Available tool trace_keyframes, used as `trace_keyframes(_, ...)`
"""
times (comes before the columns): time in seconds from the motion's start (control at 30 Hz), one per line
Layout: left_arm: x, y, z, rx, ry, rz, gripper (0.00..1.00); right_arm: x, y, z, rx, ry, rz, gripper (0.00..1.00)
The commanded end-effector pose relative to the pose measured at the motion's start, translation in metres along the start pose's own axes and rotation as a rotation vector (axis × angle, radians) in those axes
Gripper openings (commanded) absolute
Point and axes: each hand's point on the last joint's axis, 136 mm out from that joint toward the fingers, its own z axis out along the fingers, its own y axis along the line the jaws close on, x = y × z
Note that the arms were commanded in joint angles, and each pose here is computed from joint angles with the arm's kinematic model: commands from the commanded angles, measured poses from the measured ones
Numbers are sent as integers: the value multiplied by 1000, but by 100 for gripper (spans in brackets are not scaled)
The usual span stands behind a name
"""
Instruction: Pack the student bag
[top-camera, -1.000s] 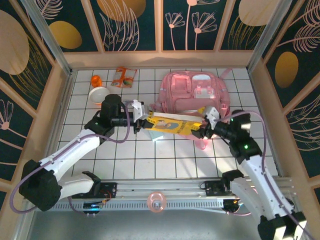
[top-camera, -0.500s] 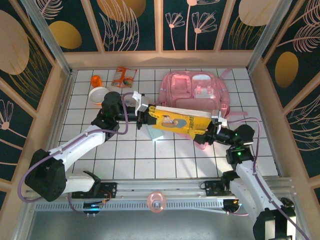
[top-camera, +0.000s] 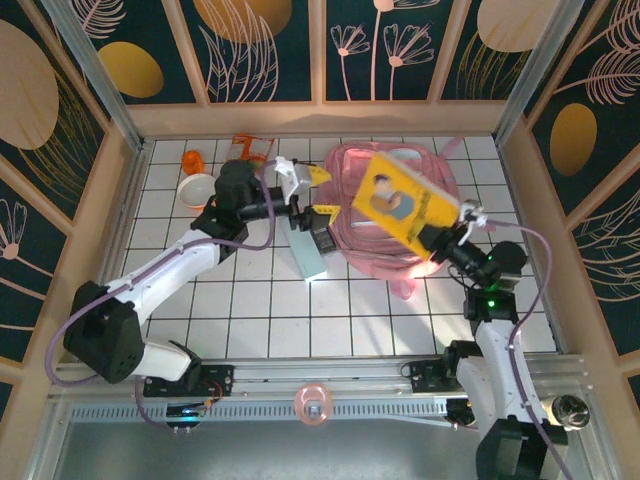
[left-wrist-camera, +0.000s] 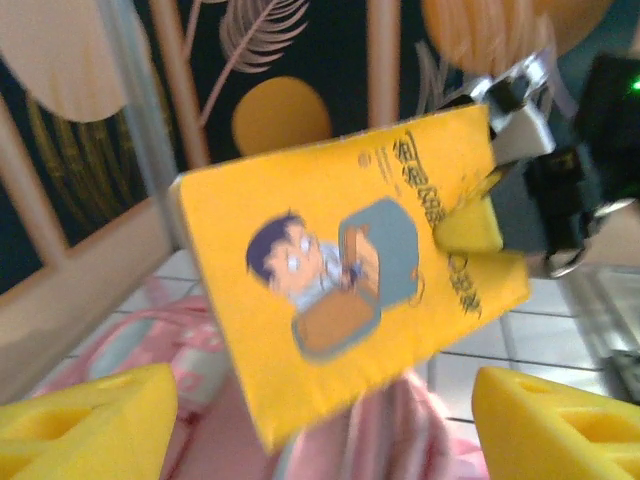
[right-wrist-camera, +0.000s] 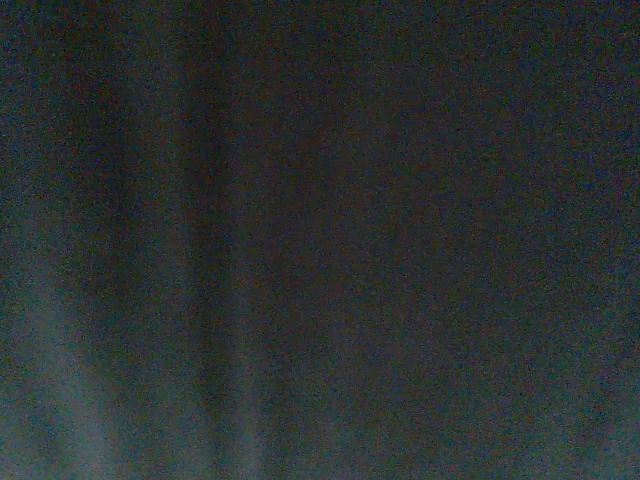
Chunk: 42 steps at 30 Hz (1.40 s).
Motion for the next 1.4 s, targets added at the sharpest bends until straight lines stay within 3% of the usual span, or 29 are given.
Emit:
trace_keyframes(0.0, 40, 7, 19, -58, 171, 171, 80, -31, -49, -19, 338, -85, 154, 0)
trace_keyframes(0.17, 88, -11, 58, 31, 320, 319, 83, -35, -72, -40, 544, -81, 161, 0)
trace_keyframes(0.37, 137, -27, 104, 109, 432, 387, 87, -33, -86, -67, 717, -123, 174, 0)
trace_keyframes(0.6, 168, -31, 138, 163, 491, 402, 90, -27, -84, -71, 721, -118, 185, 0)
trace_keyframes(0.83, 187, -13, 161, 85, 514, 357, 91, -24, -78, -67, 688, -91, 184, 0)
trace_keyframes(1.17, 242, -18, 161, 173, 668, 353, 93, -23, -76, -65, 671, -77, 183, 0)
trace_keyframes(1.27, 257, -10, 163, 142, 705, 358, 84, -20, -76, -63, 662, -70, 192, 0)
trace_keyframes(1.37, 256, -9, 160, 136, 708, 364, 56, -18, -76, -63, 662, -61, 196, 0)
